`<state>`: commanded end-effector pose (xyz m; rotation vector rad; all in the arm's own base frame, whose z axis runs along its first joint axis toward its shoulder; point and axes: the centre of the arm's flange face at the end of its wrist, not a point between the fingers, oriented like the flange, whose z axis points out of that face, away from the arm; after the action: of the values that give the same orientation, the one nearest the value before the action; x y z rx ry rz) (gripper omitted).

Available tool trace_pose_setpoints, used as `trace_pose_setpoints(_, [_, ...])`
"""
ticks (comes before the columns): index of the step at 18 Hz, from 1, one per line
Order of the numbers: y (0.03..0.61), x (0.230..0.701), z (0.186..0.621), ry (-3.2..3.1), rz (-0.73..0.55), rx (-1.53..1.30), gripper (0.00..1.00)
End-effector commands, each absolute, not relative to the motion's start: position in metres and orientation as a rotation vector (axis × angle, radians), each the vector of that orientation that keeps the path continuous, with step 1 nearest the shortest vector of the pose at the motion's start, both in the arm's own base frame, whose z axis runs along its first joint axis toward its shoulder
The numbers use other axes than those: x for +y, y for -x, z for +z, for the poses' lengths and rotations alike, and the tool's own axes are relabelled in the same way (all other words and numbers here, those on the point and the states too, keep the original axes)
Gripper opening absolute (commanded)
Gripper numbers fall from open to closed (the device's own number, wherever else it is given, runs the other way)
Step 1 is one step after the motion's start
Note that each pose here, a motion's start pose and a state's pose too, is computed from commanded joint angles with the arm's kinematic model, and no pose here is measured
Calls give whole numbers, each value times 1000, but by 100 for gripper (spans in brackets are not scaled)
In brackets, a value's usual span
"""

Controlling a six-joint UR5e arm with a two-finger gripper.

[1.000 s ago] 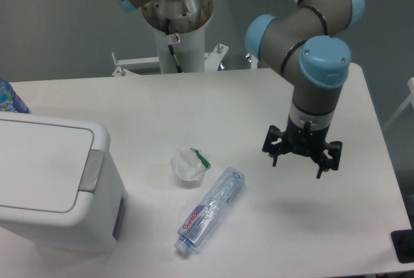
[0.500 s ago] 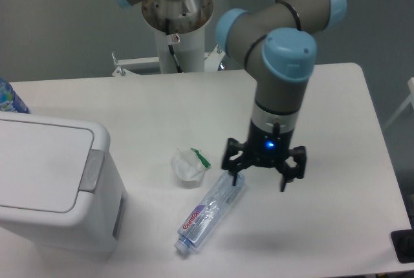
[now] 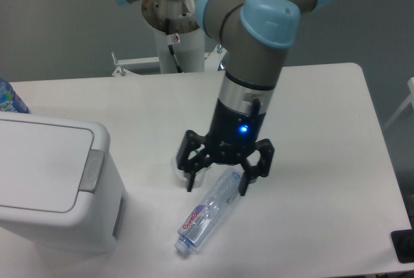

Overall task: Open the trash can
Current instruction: 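Move the open gripper over the table toward the trash bin lid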

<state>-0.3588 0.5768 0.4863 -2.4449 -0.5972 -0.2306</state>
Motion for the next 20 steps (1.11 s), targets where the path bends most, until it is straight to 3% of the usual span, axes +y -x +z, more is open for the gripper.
trace_pose_setpoints(7, [302, 599, 498, 2455, -265, -538, 100])
trace_pose_setpoints(20, [289, 603, 490, 2473, -284, -539, 100])
